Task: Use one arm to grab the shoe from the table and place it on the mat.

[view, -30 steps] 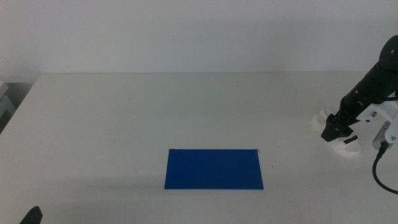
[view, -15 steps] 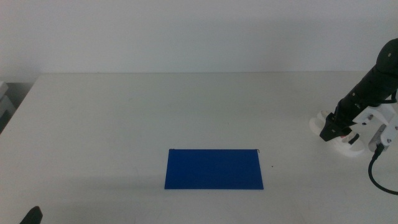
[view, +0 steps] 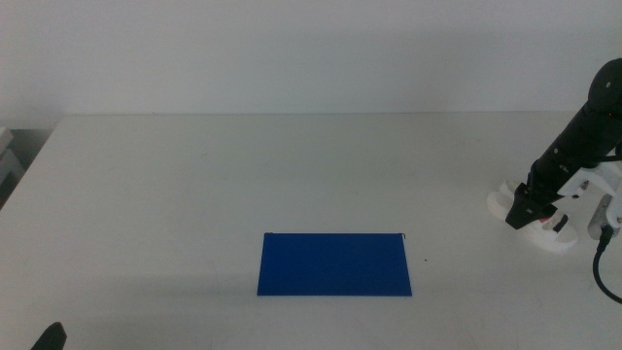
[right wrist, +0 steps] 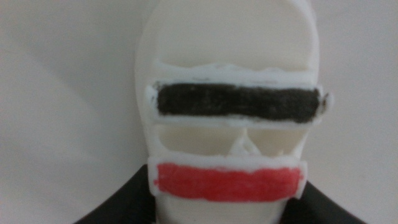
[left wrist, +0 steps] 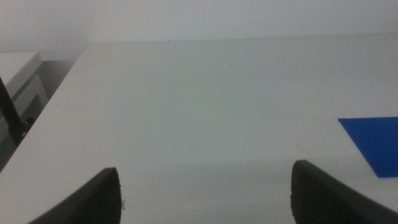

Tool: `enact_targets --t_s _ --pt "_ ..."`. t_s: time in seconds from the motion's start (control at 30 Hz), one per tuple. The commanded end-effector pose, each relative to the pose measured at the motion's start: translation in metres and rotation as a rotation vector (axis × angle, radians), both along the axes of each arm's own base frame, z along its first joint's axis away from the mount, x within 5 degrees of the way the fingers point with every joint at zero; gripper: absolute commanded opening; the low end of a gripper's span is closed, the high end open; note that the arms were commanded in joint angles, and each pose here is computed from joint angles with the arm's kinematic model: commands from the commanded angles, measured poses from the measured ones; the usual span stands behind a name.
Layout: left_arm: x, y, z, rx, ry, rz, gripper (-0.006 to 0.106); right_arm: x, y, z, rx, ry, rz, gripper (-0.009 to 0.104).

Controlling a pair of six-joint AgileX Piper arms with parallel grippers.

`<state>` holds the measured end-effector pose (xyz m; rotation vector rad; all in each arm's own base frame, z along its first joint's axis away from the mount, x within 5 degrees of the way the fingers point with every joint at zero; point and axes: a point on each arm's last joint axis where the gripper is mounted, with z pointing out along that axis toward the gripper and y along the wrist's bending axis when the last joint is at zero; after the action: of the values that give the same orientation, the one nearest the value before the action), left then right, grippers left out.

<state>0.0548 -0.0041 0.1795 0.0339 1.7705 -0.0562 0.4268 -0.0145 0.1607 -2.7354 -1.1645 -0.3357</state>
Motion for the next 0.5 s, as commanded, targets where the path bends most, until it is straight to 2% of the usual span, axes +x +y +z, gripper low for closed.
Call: enact_targets --t_s 0.0,0.07,0.13,0.33,0.47 --pt "0.001 0.000 0.006 -0.016 -0.086 0.004 0.094 -0.002 0.003 0.036 0.032 -0.042 0.005 -0.004" --pt "0.001 0.000 0.006 -0.016 -0.086 0.004 0.094 -0.001 0.007 0.043 0.047 -0.029 0.019 -0.004" --pt "0.001 0.000 0.006 -0.016 -0.086 0.004 0.094 0.001 0.012 0.054 0.031 -0.027 0.043 -0.004" --pt "0.001 0.000 0.006 -0.016 -0.086 0.004 0.094 0.009 0.045 0.096 -0.123 -0.074 0.191 -0.004" --pt "0.001 0.000 0.006 -0.016 -0.086 0.004 0.094 0.009 0.077 0.112 -0.163 -0.117 0.278 -0.004"
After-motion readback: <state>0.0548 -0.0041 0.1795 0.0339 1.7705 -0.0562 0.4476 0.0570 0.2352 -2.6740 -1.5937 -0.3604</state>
